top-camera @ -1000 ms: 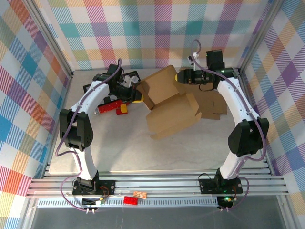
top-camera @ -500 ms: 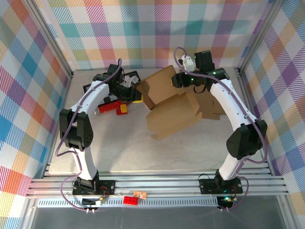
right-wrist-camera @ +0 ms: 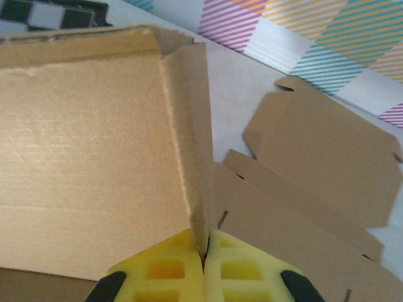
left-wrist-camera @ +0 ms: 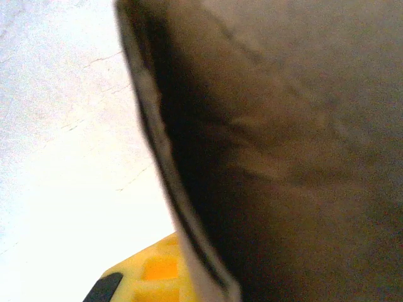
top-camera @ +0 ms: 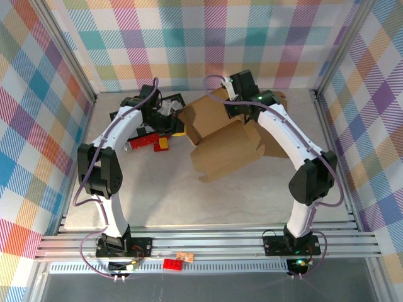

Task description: Fold the paper box

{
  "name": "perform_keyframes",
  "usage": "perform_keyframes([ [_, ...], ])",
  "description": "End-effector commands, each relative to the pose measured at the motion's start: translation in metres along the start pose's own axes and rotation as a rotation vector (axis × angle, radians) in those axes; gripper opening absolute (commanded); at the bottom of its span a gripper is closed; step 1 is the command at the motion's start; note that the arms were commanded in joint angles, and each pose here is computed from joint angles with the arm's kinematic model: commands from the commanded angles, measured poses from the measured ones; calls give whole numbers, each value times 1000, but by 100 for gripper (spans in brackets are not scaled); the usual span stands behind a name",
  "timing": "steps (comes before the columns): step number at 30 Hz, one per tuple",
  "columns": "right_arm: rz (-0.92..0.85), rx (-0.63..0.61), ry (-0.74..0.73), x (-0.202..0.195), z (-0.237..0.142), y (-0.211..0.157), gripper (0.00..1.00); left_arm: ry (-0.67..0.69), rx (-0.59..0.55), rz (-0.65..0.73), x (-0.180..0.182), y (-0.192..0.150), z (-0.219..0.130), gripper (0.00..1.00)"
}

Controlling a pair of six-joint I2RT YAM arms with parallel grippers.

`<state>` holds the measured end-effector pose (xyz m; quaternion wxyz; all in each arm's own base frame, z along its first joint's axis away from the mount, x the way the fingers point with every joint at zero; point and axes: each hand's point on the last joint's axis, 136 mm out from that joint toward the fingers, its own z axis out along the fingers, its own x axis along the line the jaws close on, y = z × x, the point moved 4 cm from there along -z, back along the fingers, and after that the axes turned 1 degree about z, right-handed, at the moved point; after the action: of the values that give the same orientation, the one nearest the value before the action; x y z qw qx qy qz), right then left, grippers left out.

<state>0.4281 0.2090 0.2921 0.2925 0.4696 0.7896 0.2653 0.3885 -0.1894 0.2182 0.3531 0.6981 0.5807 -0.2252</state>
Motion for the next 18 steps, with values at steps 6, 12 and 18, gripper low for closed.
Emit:
perform_keyframes([
  [6, -29, 5, -94, -3, -2, 6, 5, -50, -28, 71, -21, 3, -13, 0],
  [12, -12, 22, -67, -5, 2, 7, 18, -47, -28, 71, -21, 3, -13, 0],
  [18, 2, 37, -35, -7, 7, 8, 27, -44, -25, 69, -20, 3, -12, 0],
])
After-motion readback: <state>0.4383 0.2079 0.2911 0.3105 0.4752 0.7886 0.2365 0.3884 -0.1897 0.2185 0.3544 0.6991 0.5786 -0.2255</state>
